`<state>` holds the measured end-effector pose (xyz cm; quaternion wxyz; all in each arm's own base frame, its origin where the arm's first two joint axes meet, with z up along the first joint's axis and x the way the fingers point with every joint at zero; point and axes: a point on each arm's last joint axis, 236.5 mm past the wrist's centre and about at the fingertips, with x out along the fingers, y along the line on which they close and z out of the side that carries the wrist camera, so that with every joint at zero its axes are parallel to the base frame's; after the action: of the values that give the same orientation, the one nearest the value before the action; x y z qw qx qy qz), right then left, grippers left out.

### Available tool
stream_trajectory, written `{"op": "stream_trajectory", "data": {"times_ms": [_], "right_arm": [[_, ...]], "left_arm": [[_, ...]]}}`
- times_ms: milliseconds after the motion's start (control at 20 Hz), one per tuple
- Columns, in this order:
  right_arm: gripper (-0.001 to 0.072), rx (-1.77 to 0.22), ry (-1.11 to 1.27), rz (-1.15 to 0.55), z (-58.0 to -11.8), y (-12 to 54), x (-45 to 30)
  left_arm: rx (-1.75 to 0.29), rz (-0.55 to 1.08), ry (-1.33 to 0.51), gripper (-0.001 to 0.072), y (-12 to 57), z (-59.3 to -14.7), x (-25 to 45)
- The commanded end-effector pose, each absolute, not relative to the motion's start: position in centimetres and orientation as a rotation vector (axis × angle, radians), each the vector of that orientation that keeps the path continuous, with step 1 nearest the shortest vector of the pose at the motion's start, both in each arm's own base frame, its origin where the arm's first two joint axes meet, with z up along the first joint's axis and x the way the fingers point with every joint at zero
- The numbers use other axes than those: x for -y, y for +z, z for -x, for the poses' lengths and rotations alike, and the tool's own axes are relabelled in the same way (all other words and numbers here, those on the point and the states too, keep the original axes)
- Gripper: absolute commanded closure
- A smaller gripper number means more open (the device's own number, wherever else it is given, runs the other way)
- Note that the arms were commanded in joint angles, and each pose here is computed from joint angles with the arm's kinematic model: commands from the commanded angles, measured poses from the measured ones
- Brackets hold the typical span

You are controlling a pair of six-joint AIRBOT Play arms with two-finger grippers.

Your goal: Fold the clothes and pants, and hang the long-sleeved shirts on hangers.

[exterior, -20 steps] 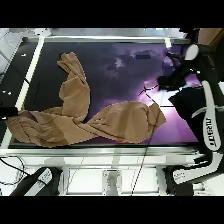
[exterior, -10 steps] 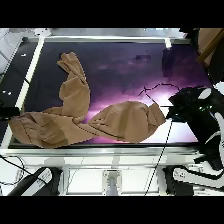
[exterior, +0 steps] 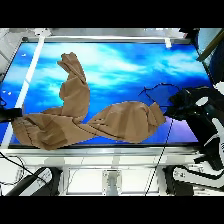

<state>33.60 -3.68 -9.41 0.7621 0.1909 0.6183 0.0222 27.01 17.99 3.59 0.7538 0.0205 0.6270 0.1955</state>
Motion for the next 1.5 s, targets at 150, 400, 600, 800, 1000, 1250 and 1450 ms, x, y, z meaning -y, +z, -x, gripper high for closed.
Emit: {"op": "stream_trajectory", "data": {"times_ms": [150, 400, 600, 800, 1000, 1250, 1450], "right_arm": [[0.0308, -1.405, 0.298, -0.498, -32.7, -10.9, -1.0], [0.0646, -1.446, 0.415, -0.498, -31.6, -9.7, -2.5], [0.0699, -1.464, 0.577, -0.452, -31.1, -3.6, -3.5], [0.0699, -1.443, 0.596, -0.354, -29.8, 5.3, -3.1], [0.0702, -1.322, 0.511, -0.291, -28.5, 11.5, -3.2], [0.0702, -1.288, 0.322, -0.257, -23.8, 16.5, -2.4], [0.0704, -1.17, 0.24, -0.231, -22.5, 19.9, -2.3]], "left_arm": [[-1.373, -0.019, 0.444, 0.0685, 3.5, -26.8, -17.9], [-1.396, -0.022, 0.451, 0.0685, 3.5, -26.2, -18.0], [-1.433, -0.034, 0.471, 0.0686, 3.8, -25.1, -18.2], [-1.398, -0.101, 0.555, 0.0686, 5.8, -23.9, -20.4], [-1.295, -0.069, 0.616, 0.0686, 7.3, -23.8, -22.3], [-1.227, -0.062, 0.63, 0.0687, 8.2, -25.7, -23.0], [-1.15, 0.027, 0.643, 0.0688, 10.2, -29.2, -24.4]]}}
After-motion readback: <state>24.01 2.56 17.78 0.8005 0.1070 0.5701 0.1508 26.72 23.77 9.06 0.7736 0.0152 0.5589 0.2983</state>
